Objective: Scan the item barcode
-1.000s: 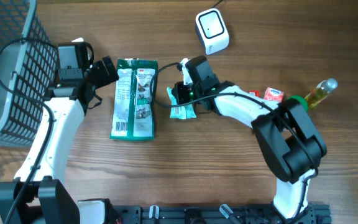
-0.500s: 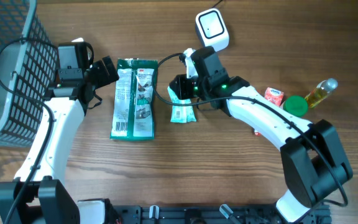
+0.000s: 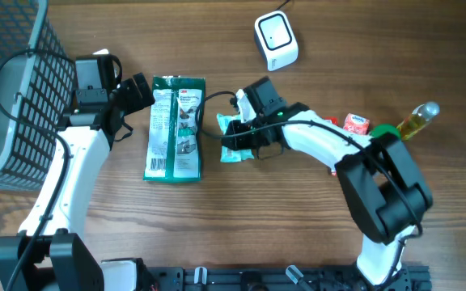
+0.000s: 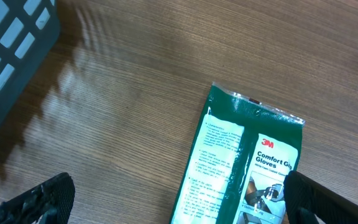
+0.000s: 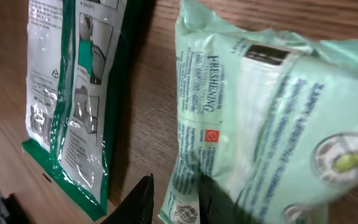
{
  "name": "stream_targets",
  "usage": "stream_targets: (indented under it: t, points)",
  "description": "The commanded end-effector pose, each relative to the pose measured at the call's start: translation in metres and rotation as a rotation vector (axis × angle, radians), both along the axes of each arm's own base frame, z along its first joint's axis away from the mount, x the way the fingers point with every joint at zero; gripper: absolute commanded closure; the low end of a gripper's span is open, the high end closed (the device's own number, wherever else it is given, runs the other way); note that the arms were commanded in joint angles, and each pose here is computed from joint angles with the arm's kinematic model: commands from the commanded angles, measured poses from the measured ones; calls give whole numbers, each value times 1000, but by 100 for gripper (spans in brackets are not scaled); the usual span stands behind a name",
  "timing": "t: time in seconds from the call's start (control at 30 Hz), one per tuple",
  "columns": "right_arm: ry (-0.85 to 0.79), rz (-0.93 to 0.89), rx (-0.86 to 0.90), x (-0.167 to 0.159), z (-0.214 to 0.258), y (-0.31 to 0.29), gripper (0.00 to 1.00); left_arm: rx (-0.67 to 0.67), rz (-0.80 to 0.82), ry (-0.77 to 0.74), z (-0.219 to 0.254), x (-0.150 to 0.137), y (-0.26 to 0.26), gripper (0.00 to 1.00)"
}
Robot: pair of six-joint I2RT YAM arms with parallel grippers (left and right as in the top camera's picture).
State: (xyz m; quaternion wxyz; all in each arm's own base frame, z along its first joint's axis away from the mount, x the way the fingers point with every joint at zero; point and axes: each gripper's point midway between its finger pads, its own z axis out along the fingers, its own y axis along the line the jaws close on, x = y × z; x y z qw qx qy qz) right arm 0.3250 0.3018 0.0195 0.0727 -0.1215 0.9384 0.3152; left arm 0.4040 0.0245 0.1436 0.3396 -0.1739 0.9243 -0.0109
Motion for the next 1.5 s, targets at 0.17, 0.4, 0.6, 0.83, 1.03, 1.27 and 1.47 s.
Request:
stream_targets:
  t: [0.17,0.4,0.6,0.83,1.03,1.27,1.47]
  points:
    - [58,57,102,-10,3,17,68,13,3,-12,5,2,3,0]
    - [-90,84,175,-1,65,22,65,13,3,-12,5,2,3,0]
    - [-97,53,115,2,52,13,65,13,3,-12,5,2,3,0]
    - [-101,69,113,-1,51,16,66,13,3,-12,5,2,3,0]
    - [-91,59,54,-3,42,7,65,13,3,-12,5,2,3,0]
    - [-85,82,40,-9,35,4,74,13,3,-12,5,2,3,0]
    - [-29,82,8,-13,9,2,77,13,3,-12,5,2,3,0]
